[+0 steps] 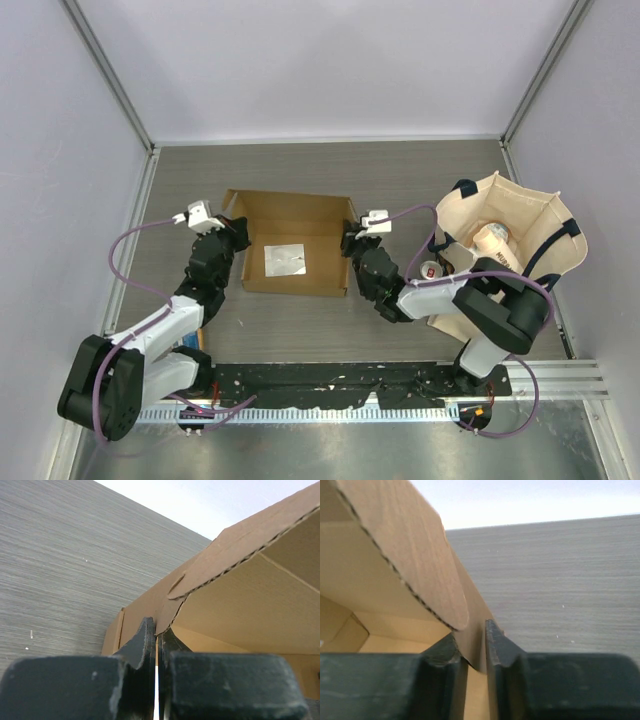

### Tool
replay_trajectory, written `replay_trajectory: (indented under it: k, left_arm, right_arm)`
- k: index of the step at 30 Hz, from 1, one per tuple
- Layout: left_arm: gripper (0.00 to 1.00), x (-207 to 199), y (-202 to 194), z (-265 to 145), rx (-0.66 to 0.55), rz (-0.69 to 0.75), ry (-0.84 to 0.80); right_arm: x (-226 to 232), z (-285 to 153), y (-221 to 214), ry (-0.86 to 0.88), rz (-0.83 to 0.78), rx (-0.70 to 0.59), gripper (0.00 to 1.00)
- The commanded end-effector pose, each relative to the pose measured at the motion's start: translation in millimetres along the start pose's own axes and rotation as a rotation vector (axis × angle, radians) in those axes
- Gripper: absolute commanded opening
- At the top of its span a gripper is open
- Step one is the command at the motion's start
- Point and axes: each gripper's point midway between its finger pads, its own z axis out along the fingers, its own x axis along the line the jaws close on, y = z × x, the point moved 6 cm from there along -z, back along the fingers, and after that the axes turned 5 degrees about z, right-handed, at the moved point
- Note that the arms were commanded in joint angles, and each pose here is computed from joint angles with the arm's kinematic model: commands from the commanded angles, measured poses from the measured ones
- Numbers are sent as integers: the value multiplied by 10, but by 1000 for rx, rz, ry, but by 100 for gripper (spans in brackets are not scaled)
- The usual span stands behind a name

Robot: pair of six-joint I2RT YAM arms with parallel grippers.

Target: Fold the paper box

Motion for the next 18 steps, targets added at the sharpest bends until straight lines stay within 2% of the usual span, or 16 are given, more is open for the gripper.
replay_trajectory:
  k: [1,2,3,5,6,7,8,9,11,13,14,16,18]
  left_arm:
    - [0,238,-305,-114,108,29,107]
    - [0,231,-277,-122,98,30,103]
    - [0,235,-269,-124,94,33,106]
    - [0,227,-231,-127,84,45,104]
    - [0,230,-221,-127,84,52,105]
    - [0,228,-215,-132,84,59,105]
    - [0,234,-215,-137,89,65,108]
    - [0,232,-206,-141,87,67,107]
    - [0,242,-222,-150,91,74,109]
    - [0,253,-230,-156,92,77,113]
    - [0,256,-233,-157,92,80,112]
    - [0,255,-227,-162,92,84,110]
    - [0,251,-220,-169,89,89,107]
  right_arm:
    - [-104,-169,52,-56,-37,56,33]
    - [-101,-194,63,-51,-39,76,41]
    - [-155,-265,-12,-55,-92,151,48]
    - [-120,-344,165,-49,-41,182,63]
    - [-202,-452,71,-56,-92,278,67]
    - [-185,-527,192,-37,-50,298,70]
    - [-189,-600,213,-14,-56,340,72]
    - [-199,-740,127,50,-84,438,74]
    - [-198,-903,259,119,-57,484,78]
    - [-194,-1103,269,216,-82,593,81]
    - [-132,-1124,466,260,-77,574,81]
    - [-128,-1181,598,290,-134,607,83]
    - [56,-1059,1139,315,-157,525,85]
